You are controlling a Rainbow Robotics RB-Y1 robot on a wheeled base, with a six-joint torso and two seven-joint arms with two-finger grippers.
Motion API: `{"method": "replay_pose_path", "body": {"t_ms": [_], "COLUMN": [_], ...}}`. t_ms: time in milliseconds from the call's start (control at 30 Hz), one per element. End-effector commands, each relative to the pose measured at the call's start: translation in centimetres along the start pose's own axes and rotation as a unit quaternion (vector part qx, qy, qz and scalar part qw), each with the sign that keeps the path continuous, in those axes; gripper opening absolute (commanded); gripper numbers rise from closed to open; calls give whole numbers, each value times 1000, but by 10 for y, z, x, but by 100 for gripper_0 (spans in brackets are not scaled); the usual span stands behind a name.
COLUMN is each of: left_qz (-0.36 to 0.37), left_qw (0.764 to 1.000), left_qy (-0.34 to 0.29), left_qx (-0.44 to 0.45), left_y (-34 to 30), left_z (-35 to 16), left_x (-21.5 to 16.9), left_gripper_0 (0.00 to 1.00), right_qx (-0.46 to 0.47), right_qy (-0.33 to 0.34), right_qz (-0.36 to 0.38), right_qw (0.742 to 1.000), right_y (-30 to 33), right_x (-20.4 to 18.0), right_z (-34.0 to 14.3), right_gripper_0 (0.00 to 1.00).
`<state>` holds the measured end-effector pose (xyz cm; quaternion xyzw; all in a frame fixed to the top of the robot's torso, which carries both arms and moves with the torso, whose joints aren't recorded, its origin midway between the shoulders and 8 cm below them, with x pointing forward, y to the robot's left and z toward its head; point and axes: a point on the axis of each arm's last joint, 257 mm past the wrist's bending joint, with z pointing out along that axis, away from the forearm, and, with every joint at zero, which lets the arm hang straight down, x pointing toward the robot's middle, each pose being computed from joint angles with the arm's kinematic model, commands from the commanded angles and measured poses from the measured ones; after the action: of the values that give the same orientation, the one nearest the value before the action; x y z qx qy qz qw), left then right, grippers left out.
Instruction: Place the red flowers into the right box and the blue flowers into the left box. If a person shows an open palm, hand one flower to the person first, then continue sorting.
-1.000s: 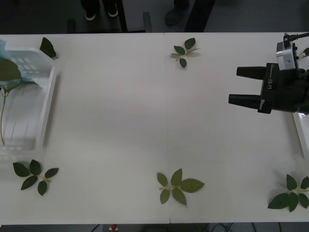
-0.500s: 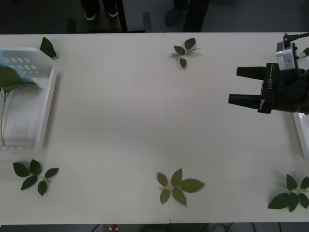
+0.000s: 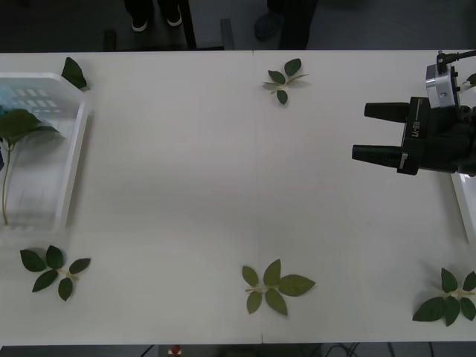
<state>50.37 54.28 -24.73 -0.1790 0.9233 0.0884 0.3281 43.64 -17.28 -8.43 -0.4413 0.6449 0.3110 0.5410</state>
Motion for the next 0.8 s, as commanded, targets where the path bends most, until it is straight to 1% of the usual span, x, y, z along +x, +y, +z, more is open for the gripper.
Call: {"method": "replay_pose_path", "body": {"t_ms": [33, 167, 200, 233, 267, 300, 333, 367, 800], "left_qz": [6, 8, 10, 9, 8, 8, 8, 7, 11], "left_qw": [1000, 1000, 1000, 1000, 1000, 1000, 1000, 1000, 1000], "left_qy": [-17, -26, -27, -26, -28, -27, -28, -28, -28], "left_qx": [-3, 1, 0, -1, -1, -1, -1, -1, -6], "left_y": [8, 11, 11, 12, 12, 12, 12, 12, 17], "left_z": [-3, 1, 1, 1, 1, 1, 1, 1, -2], "left_x": [-12, -7, -8, -7, -9, -8, -9, -9, -12], "left_gripper_0": [1, 0, 1, 5, 16, 55, 89, 100, 100], "right_qx": [-3, -3, -3, -3, -3, -3, -3, -3, -3], "right_qy": [-10, -10, -10, -10, -10, -10, -10, -10, -10], "right_qz": [-23, -23, -23, -23, -23, -23, -23, -23, -23], "right_qw": [1000, 1000, 1000, 1000, 1000, 1000, 1000, 1000, 1000], "right_y": [2, 2, 2, 2, 2, 2, 2, 2, 2], "right_x": [-17, -17, -17, -17, -17, -17, -17, -17, -17], "right_z": [-1, -1, -1, -1, -1, -1, -1, -1, -1], "right_gripper_0": [97, 97, 97, 97, 97, 97, 97, 97, 97]}}
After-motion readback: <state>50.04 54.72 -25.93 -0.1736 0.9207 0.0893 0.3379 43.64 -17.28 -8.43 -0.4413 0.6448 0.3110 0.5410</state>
